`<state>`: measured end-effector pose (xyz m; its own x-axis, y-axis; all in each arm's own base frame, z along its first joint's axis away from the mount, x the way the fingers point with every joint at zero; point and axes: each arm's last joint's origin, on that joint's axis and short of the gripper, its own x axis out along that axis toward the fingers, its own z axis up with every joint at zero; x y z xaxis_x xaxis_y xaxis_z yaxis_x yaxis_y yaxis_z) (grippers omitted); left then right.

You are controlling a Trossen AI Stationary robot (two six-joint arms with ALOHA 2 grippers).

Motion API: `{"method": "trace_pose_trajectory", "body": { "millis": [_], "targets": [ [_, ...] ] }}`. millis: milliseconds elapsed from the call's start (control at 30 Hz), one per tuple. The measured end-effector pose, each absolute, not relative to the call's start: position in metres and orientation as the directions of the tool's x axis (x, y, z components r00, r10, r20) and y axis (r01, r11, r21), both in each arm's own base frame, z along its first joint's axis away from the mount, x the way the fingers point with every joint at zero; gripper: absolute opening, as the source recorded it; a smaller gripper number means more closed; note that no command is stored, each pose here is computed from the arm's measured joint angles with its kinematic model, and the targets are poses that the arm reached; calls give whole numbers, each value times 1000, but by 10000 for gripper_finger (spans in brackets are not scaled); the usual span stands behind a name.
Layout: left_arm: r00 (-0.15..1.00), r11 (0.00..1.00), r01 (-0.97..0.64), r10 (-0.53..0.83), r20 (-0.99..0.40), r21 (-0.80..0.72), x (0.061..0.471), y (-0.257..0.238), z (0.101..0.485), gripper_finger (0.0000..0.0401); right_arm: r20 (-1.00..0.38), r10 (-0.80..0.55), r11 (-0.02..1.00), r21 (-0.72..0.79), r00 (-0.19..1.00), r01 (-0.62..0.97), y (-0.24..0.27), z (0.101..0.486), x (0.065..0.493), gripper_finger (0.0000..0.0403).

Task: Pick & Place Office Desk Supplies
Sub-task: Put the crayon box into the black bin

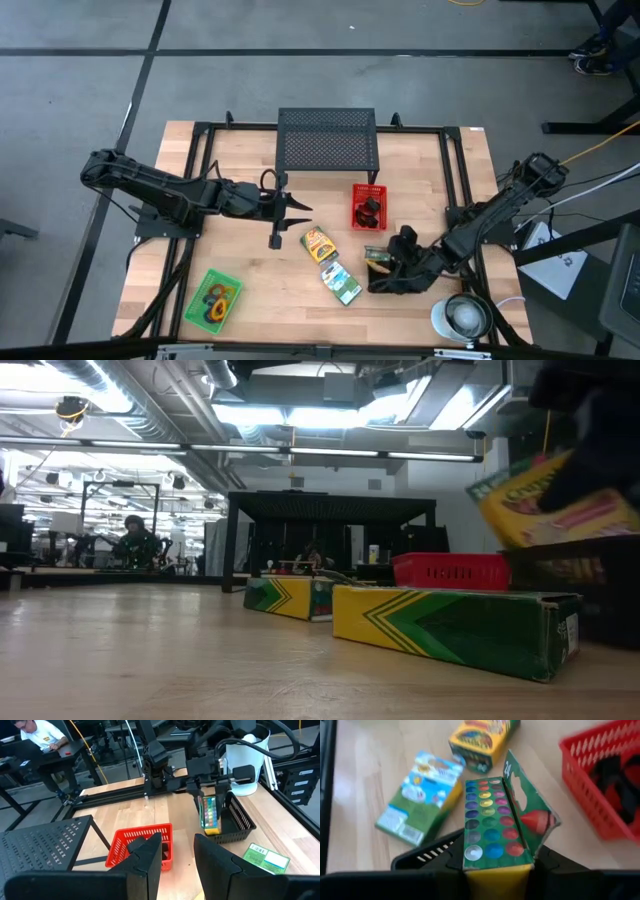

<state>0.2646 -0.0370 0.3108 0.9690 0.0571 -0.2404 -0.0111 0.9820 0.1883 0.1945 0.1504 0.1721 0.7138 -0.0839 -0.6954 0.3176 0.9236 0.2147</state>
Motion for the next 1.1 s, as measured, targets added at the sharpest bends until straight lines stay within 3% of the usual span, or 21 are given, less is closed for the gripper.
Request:
{"method": "trace_pose_trajectory", "body": {
  "millis": [433,733,933,1100],
  "targets": [
    [969,983,-12,57,-240,184,265,-37,311,111,-611,-52,961,185,790,207,131,170,238,116],
    [969,982,-11,57,-241,189,265,-37,311,111,-597,-65,955,195,799,223,131,170,239,116],
    [969,982,-11,57,-241,189,265,-37,311,111,-539,-114,943,204,835,261,147,184,236,116],
    [969,982,-11,57,-241,190,265,-37,311,111,-483,-273,893,194,832,406,158,200,231,116]
  ]
}}
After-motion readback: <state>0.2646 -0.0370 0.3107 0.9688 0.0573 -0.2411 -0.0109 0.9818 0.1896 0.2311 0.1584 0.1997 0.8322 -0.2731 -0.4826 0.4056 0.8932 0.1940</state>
